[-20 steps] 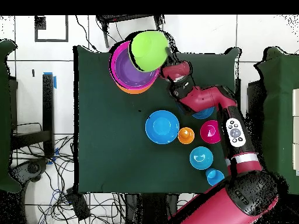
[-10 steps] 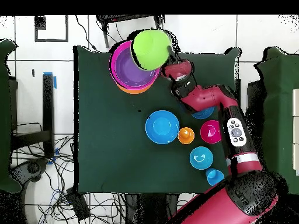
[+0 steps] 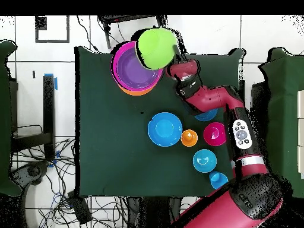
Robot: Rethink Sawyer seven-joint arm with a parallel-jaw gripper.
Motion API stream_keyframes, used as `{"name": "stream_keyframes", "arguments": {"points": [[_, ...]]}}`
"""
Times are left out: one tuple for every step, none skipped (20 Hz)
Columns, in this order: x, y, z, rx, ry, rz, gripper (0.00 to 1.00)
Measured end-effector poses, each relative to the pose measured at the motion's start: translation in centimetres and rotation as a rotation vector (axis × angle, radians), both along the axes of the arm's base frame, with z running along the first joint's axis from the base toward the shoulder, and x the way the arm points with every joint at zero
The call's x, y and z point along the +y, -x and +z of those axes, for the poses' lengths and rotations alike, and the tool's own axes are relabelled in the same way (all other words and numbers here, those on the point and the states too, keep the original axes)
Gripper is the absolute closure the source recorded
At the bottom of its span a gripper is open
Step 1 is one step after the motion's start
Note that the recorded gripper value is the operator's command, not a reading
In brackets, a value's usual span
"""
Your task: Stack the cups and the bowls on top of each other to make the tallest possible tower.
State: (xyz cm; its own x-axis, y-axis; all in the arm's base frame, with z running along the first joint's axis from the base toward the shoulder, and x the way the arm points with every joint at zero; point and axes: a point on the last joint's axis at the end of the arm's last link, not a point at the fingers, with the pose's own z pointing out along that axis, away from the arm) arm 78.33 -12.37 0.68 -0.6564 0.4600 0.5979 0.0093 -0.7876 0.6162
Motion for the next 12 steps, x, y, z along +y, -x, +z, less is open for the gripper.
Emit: {"name": "stream_keyframes", "arguments": {"points": [[-0.13, -0.08, 0.03, -0.001, 0.001, -0.003, 1.0], [-0.22, -0.13, 0.04, -0.002, 0.002, -0.005, 1.0], [-0.31, -0.19, 0.05, -0.003, 0.003, -0.006, 1.0], [-0.45, -0.27, 0.09, -0.005, 0.005, -0.009, 1.0], [-0.54, -0.32, 0.11, -0.006, 0.006, -0.011, 1.0], [-0.64, -0.37, 0.13, -0.007, 0.007, -0.013, 1.0], [-0.71, -0.41, 0.14, -0.007, 0.008, -0.014, 1.0], [-0.78, -0.45, 0.16, -0.008, 0.008, -0.016, 1.0], [-0.82, -0.47, 0.15, -0.008, 0.009, -0.016, 1.0], [-0.86, -0.51, 0.17, -0.009, 0.01, -0.017, 1.0], [-0.9, -0.54, 0.18, -0.01, 0.01, -0.018, 1.0], [-0.94, -0.56, 0.18, -0.01, 0.011, -0.019, 1.0]]}}
